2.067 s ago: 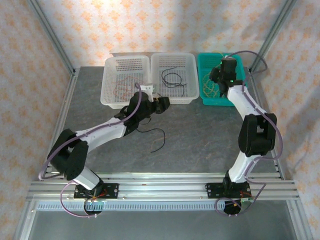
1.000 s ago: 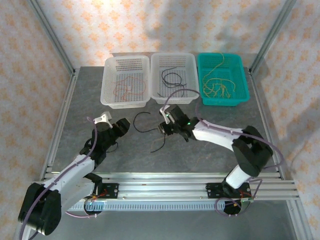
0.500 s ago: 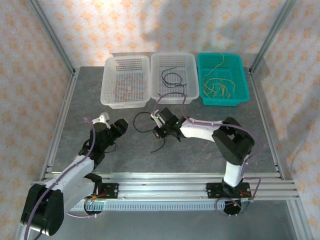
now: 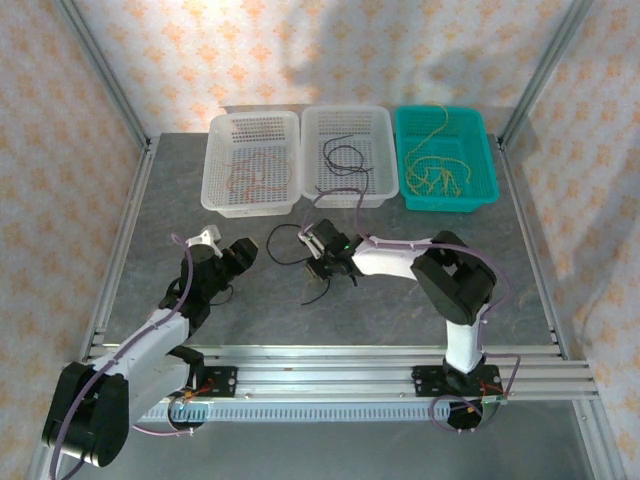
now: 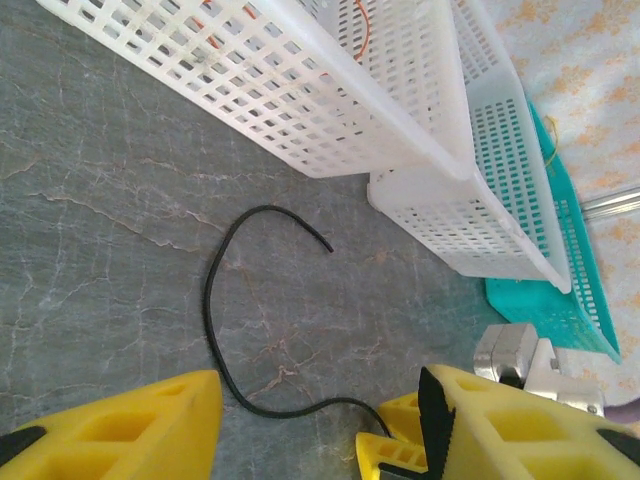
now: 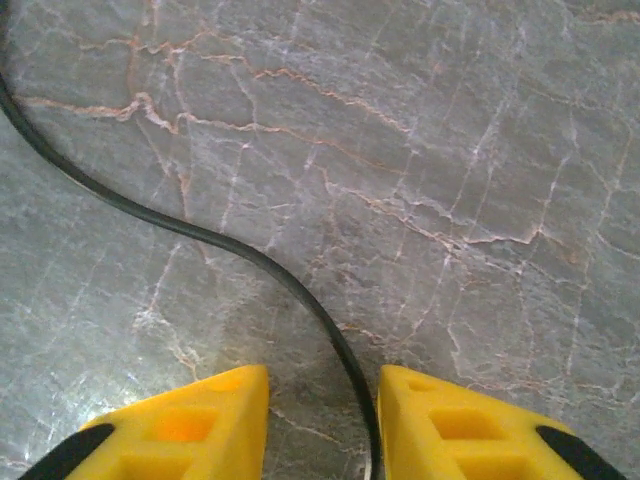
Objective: Untangle the cables
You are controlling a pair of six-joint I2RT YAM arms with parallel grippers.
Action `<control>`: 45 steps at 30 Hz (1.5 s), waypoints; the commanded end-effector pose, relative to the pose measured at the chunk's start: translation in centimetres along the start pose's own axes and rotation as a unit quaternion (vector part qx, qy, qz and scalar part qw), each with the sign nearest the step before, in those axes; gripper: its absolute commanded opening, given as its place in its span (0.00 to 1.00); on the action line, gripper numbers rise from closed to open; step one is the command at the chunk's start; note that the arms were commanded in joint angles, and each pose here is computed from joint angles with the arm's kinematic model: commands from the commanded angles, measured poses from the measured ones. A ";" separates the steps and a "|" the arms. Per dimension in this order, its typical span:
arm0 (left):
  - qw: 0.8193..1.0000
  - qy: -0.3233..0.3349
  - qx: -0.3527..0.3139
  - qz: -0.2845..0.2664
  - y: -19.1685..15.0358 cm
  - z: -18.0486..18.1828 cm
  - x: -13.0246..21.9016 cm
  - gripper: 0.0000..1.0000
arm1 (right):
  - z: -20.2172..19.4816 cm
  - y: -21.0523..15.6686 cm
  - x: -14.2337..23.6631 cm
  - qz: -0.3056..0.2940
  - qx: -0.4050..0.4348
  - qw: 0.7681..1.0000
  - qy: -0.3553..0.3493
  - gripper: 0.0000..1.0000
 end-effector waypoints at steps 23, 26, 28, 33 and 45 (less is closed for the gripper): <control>0.991 -0.074 -0.111 -0.025 3.5 -8.4 0.9 0.60 | -0.7 3.2 11.0 -0.138 -0.022 0.990 0.009 0.00; 0.988 -0.088 -0.122 -0.036 4.3 -10.0 1.2 0.60 | -1.2 4.0 13.9 -0.170 -0.025 0.985 0.005 0.00; 0.986 -0.097 -0.128 -0.044 4.8 -11.1 1.5 0.60 | -2.0 4.6 15.7 -0.191 -0.034 0.981 -0.003 0.00; 0.982 -0.111 -0.138 -0.060 5.8 -12.9 2.0 0.60 | -5.2 6.4 21.0 -0.273 -0.091 0.958 -0.012 0.00; 0.971 -0.135 -0.190 -0.053 5.6 -17.2 -1.2 0.61 | -14.5 9.6 21.7 -0.311 -0.219 0.918 -0.111 0.00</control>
Point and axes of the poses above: each hand's point on the last joint's axis, 136 mm out from that joint toward the fingers, its own x axis back along the fingers, its own z axis along the line the jaws close on, y = z × x, the point moved 4 cm from there along x, back along the fingers, and after that the axes turned 1 degree about x, right-handed, at the moved point
